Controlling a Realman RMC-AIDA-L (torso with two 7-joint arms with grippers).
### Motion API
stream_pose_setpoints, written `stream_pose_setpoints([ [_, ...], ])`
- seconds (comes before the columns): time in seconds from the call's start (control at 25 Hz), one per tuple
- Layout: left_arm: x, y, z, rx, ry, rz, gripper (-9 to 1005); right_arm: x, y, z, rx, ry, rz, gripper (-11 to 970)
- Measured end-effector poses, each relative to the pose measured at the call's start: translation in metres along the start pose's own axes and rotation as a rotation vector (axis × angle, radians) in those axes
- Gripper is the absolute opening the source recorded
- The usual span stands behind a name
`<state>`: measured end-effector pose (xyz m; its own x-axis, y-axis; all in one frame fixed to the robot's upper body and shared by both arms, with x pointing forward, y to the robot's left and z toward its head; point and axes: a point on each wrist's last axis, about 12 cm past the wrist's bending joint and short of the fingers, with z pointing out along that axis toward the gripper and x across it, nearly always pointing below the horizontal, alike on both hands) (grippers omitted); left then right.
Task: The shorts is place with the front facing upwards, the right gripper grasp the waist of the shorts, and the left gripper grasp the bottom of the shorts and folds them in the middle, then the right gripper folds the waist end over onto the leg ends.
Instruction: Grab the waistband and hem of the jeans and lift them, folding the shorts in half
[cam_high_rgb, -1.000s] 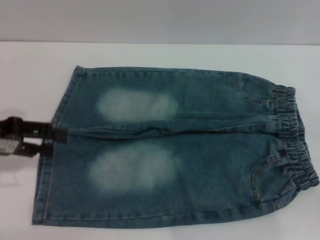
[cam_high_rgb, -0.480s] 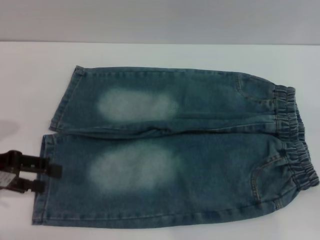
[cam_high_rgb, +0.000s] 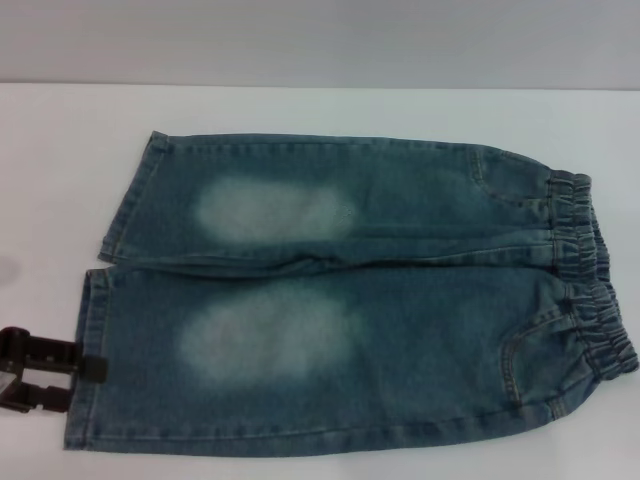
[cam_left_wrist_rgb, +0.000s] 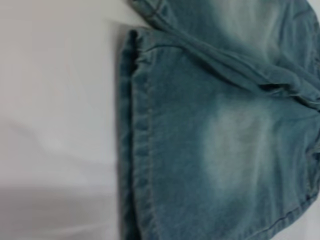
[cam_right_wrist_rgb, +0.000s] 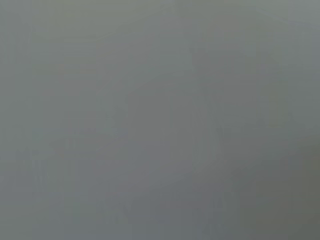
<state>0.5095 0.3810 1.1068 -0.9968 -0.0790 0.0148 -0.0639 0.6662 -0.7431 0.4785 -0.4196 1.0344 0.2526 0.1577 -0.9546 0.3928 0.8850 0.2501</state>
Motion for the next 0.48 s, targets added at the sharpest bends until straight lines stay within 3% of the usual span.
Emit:
stream_pose_setpoints([
  [0.48, 0.0042, 0.0072, 0.0027, -0.042, 0.013, -0.013, 843, 0.0002, 0.0005, 0.0004, 0.000, 0.001, 0.002, 610],
])
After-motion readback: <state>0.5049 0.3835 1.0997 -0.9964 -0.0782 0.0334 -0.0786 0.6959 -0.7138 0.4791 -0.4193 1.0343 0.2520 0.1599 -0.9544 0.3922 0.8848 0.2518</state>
